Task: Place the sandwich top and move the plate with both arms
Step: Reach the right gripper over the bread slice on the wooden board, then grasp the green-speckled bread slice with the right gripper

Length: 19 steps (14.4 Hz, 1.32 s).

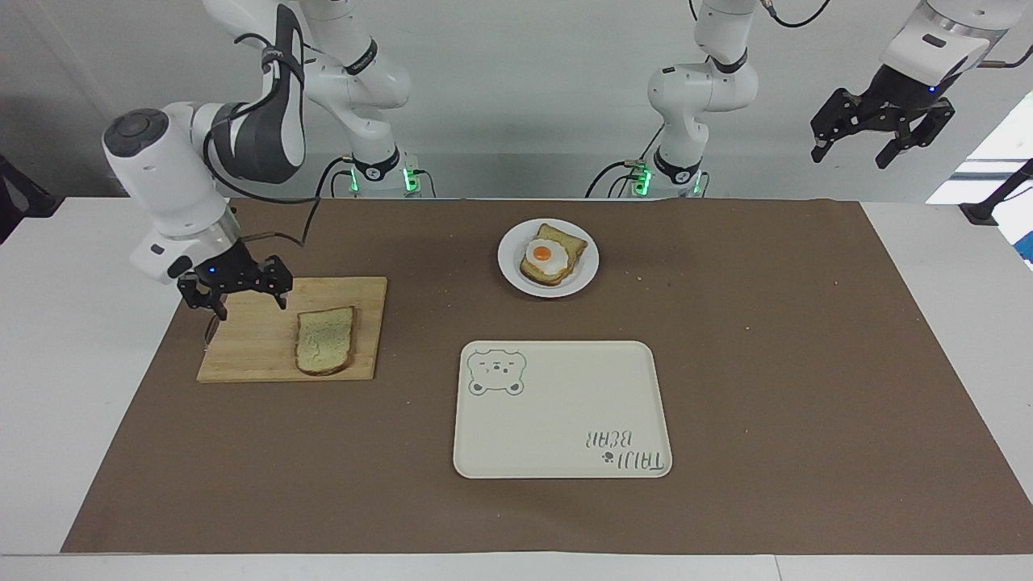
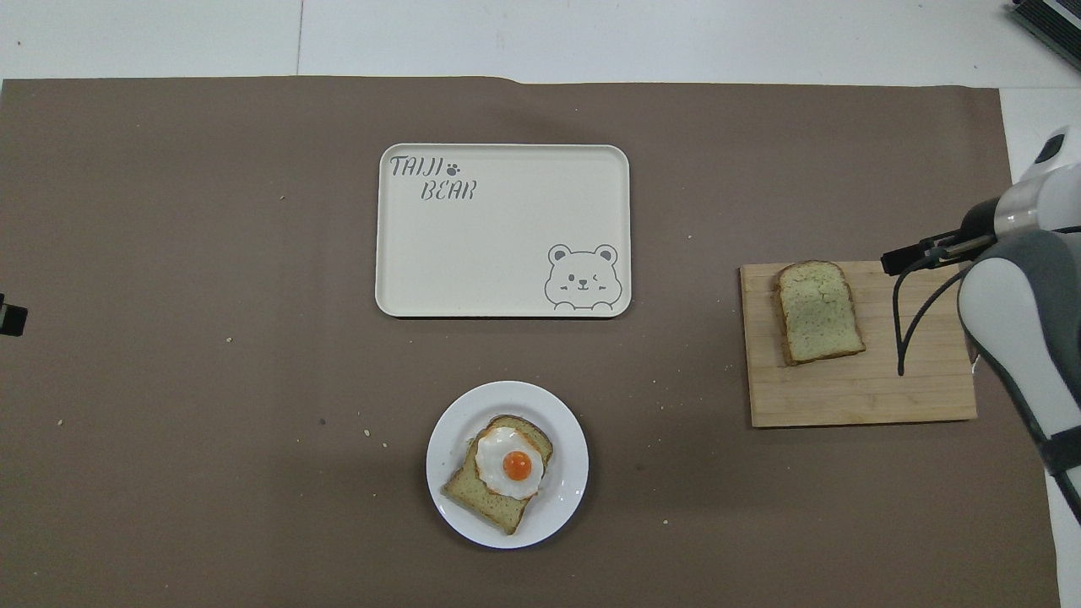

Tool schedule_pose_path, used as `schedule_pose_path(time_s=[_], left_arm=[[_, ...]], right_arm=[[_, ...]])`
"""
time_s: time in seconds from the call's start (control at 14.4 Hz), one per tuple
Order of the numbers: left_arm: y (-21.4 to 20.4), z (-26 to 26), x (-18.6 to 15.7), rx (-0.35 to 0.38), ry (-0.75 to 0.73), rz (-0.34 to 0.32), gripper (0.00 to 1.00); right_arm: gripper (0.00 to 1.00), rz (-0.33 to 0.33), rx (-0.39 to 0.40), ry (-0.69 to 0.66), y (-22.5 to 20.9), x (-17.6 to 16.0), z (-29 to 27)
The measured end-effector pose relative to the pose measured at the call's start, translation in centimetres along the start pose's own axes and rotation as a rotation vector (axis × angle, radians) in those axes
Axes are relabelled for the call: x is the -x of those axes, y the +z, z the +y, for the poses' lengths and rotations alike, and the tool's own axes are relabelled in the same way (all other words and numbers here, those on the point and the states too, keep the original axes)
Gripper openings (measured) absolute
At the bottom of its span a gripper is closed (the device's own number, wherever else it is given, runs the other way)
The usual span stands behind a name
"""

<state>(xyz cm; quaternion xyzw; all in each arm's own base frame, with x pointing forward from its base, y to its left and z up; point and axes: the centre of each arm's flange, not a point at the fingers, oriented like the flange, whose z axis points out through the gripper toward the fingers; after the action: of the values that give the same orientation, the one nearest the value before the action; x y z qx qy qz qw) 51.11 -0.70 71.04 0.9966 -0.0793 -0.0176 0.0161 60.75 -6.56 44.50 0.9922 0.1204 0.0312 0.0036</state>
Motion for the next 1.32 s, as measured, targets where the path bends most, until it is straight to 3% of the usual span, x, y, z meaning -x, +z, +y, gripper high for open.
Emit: schedule_pose_path(time_s=[0.14, 0.63, 1.04, 1.32], left_arm=[[0.0, 0.0, 0.0, 0.0, 0.0, 0.0, 1.0], [0.0, 0.0, 0.0, 0.0, 0.0, 0.0, 1.0], [0.0, 0.0, 0.0, 0.0, 0.0, 0.0, 1.0], [0.0, 0.0, 0.0, 0.0, 0.0, 0.0, 1.0]], right_arm=[[1.0, -0.002, -0.076, -0.031, 3.3, 0.1, -0.4], [1.0, -0.018, -0.196, -0.037, 11.8, 2.0, 0.7], [1.0, -0.032, -0.213, -0.022, 14.5, 3.0, 1.5], [0.59, -0.022, -0.216, -0.02, 13.8, 2.9, 1.4]])
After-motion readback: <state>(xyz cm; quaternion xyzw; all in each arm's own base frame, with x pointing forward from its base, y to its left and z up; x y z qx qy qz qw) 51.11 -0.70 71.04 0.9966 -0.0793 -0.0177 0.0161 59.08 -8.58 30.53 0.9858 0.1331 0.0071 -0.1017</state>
